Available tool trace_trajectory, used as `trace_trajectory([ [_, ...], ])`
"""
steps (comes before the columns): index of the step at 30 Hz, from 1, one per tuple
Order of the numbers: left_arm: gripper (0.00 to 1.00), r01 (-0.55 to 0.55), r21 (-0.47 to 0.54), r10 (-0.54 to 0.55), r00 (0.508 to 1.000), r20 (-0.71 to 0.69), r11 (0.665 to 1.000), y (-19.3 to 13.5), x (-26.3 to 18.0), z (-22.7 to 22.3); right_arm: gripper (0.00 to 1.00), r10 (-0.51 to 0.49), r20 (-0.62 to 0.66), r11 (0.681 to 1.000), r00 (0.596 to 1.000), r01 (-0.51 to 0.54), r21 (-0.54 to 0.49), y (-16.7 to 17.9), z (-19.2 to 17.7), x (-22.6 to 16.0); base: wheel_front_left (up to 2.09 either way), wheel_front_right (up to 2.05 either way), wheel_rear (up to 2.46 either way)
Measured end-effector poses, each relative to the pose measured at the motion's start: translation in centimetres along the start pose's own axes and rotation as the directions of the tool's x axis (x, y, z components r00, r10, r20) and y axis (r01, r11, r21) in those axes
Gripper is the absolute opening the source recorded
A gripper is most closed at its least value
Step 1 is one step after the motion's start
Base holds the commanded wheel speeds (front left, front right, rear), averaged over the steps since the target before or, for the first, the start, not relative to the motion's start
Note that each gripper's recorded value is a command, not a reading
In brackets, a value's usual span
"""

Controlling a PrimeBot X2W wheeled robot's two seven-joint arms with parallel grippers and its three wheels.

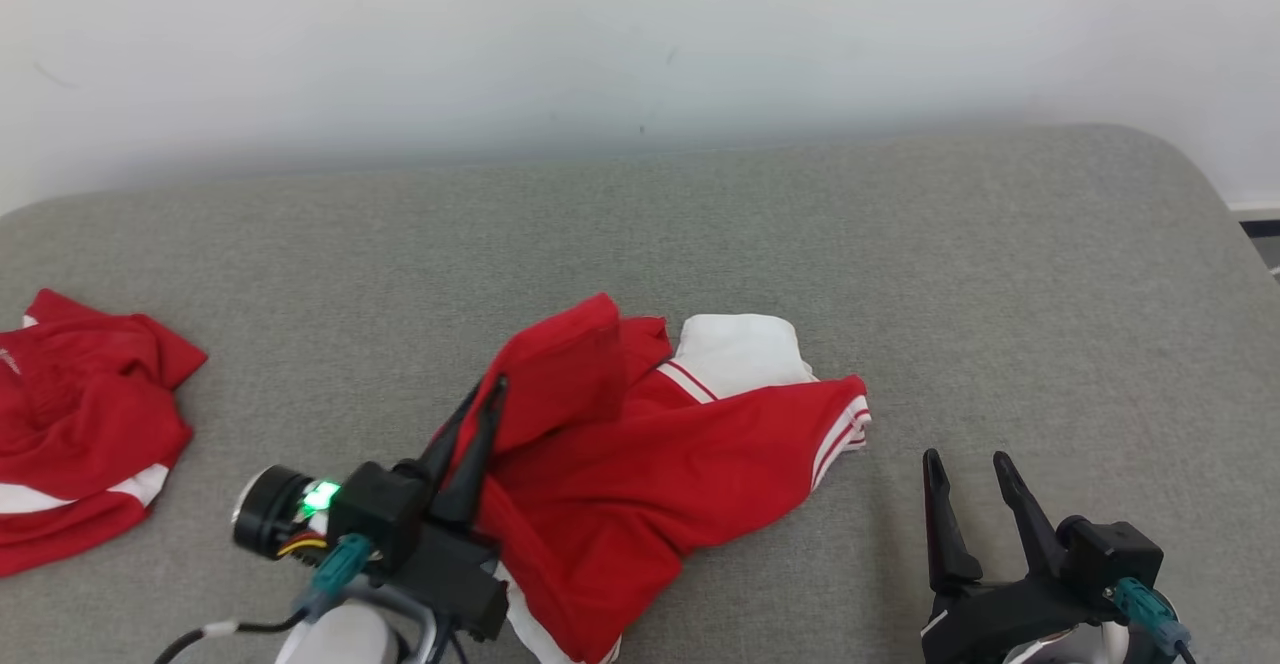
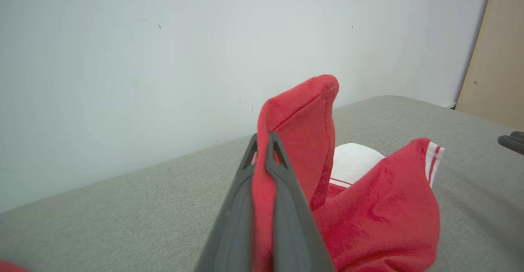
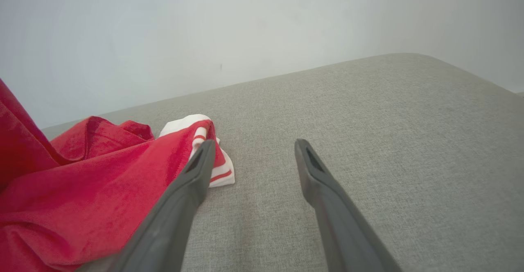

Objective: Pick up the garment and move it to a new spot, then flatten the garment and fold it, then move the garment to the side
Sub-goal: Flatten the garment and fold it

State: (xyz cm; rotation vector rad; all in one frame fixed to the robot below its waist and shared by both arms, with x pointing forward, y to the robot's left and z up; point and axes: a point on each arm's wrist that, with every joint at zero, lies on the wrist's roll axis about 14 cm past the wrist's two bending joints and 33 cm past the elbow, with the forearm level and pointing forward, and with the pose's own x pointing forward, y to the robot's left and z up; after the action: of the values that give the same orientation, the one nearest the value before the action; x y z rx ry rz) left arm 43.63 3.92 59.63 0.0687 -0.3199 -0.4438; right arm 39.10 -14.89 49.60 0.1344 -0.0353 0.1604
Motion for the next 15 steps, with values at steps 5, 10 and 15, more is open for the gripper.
trace_trajectory([
  [5, 0.00, -0.132, -0.014, 0.132, 0.991, -0.003, 0.991, 3.7, -2.4, 0.8, 1.00, 0.031, 0.000, 1.000, 1.000, -0.031, 0.007, 1.1, -0.1, 0.4, 0.00, 0.00, 0.00],
  [10, 0.00, -0.272, -0.024, 0.271, 0.962, -0.041, 0.962, 7.0, -5.4, -0.2, 1.00, 0.052, -0.004, 0.999, 0.999, -0.052, 0.012, 1.9, -0.2, 0.7, 0.00, 0.00, 0.00],
  [15, 0.00, -0.371, -0.050, 0.366, 0.927, -0.087, 0.927, 9.0, -7.6, -1.9, 1.00, 0.056, -0.012, 0.998, 0.998, -0.056, 0.013, 2.0, -0.5, 0.7, 0.00, 0.00, 0.00],
])
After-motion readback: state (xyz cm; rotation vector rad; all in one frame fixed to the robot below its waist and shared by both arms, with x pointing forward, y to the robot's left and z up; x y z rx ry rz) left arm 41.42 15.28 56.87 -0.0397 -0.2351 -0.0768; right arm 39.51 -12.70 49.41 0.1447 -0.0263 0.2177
